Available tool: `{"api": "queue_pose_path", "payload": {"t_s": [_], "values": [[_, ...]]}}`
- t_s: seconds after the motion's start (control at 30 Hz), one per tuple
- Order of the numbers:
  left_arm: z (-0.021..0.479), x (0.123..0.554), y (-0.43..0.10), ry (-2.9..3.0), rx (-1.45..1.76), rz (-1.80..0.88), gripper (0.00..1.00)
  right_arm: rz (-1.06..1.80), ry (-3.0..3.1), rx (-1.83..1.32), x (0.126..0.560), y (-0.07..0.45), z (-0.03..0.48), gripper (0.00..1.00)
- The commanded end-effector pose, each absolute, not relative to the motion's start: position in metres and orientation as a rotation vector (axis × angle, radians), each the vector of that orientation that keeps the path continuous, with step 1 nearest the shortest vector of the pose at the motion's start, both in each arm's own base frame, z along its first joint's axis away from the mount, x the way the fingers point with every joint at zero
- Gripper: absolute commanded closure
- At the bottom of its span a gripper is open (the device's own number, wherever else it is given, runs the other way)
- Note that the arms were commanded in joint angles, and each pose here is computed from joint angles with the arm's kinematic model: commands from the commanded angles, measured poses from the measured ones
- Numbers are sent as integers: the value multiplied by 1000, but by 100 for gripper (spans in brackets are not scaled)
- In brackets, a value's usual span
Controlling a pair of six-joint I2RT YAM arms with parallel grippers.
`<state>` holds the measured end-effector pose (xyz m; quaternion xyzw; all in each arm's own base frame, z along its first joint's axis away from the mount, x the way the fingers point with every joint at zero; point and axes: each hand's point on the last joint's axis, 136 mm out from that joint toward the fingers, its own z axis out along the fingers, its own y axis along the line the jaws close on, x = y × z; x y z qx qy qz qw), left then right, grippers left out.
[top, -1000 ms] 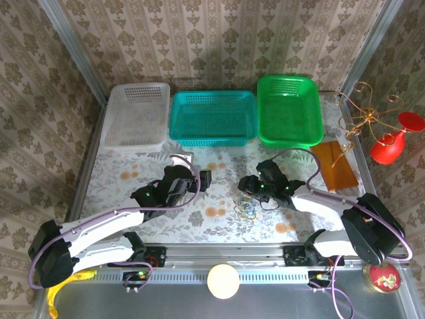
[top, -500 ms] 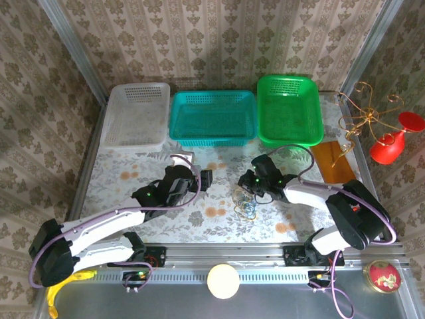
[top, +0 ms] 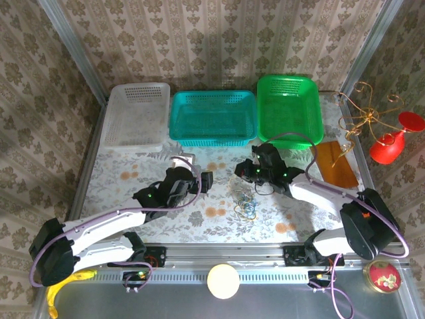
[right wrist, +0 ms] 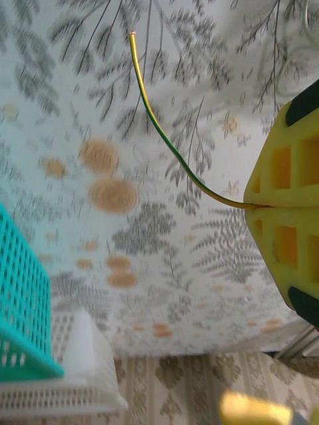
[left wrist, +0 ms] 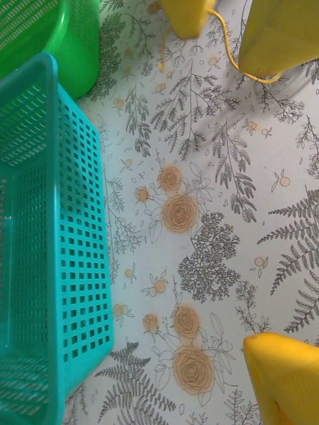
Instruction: Untangle the cables
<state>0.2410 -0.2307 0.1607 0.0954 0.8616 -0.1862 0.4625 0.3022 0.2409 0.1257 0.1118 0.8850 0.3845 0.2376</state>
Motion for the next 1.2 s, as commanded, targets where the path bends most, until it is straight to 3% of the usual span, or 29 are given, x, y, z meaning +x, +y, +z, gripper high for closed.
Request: {"api": "queue_pose_path", "payload": {"t_s": [0.0,0.47,0.9,1.17], "values": [[159,237,-234,2104,199,-526,0,1115,2381,151,297,250,152,100],[176,224,-246,1957,276,-824,1,1235,2265,19,292,260,192,100],[184,214,-294,1876,504,-1006,15,1317,2178,110,290,257,223,100],[191,224,-324,1824,552,-1016,15,1317,2154,134,289,253,232,100]]}}
